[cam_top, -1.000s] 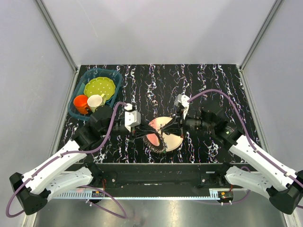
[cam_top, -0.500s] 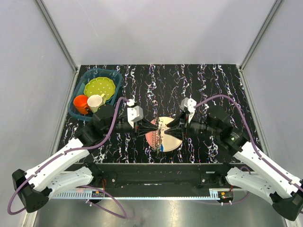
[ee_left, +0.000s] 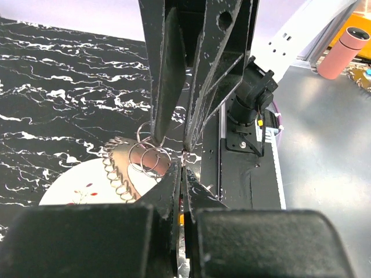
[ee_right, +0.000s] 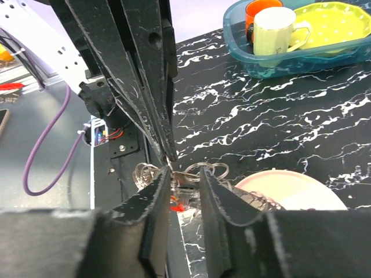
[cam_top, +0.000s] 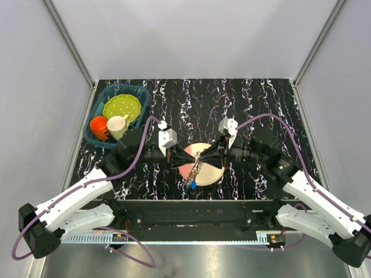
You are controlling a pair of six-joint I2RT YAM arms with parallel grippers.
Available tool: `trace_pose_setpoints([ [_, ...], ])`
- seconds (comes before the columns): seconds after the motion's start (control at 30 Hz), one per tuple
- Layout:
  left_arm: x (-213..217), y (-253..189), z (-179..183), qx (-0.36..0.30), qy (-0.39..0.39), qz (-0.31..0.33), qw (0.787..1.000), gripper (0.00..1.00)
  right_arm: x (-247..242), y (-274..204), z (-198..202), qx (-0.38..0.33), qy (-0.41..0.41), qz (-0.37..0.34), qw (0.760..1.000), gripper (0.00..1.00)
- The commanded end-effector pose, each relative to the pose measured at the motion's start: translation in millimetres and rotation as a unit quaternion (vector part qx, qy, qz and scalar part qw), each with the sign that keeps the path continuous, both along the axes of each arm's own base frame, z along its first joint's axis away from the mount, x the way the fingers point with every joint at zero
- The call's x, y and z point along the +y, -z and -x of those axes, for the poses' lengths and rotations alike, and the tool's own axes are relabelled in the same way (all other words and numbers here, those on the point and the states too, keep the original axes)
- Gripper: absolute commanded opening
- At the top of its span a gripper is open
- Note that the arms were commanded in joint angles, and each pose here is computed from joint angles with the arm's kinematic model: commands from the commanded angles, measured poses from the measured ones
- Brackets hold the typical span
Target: Remove the keys from the keyring
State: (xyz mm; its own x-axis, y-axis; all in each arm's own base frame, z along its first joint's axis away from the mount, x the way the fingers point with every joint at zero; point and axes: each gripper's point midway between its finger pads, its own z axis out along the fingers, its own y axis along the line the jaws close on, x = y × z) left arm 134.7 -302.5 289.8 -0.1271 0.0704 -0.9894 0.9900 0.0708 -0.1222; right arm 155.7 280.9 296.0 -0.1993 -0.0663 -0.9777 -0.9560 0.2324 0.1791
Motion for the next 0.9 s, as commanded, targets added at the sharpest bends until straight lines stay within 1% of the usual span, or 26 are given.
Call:
trace_pose_setpoints([
  [0.0, -5, -32, 5, -0.04, 0.02, 0.054, 0.998, 0.0, 7, -18, 5, 0.001, -0.023, -0.034, 0.999, 0.29],
  [0.07, -6, -30, 4, -0.037, 0.02, 0.052, 0.998, 0.0, 8, -19, 5, -0.001, -0.024, -0.042, 0.999, 0.25],
  [0.23, -7, -29, 1, -0.031, 0.014, 0.052, 0.998, 0.0, 8, -15, 6, 0.007, -0.023, -0.041, 0.999, 0.24],
  [0.4, -7, -26, -1, -0.028, 0.009, 0.048, 0.998, 0.0, 6, -11, 11, 0.007, -0.033, -0.037, 0.999, 0.27],
  [0.6, -6, -29, 3, -0.032, 0.018, 0.051, 0.998, 0.0, 5, 1, 10, 0.008, -0.03, -0.031, 0.999, 0.26],
  [0.7, -6, -28, 4, -0.028, 0.019, 0.049, 0.998, 0.0, 6, 0, 13, 0.003, -0.037, -0.035, 0.999, 0.16],
  [0.73, -5, -28, 4, -0.029, 0.017, 0.049, 0.998, 0.0, 5, -2, 13, 0.0, -0.038, -0.036, 0.999, 0.06],
  [0.77, -5, -28, 4, -0.028, 0.016, 0.049, 0.998, 0.0, 6, -3, 14, -0.003, -0.042, -0.036, 0.998, 0.01],
  [0.87, -5, -25, 5, -0.018, 0.018, 0.045, 0.999, 0.0, 5, -3, 18, -0.005, -0.051, -0.039, 0.998, 0.0],
])
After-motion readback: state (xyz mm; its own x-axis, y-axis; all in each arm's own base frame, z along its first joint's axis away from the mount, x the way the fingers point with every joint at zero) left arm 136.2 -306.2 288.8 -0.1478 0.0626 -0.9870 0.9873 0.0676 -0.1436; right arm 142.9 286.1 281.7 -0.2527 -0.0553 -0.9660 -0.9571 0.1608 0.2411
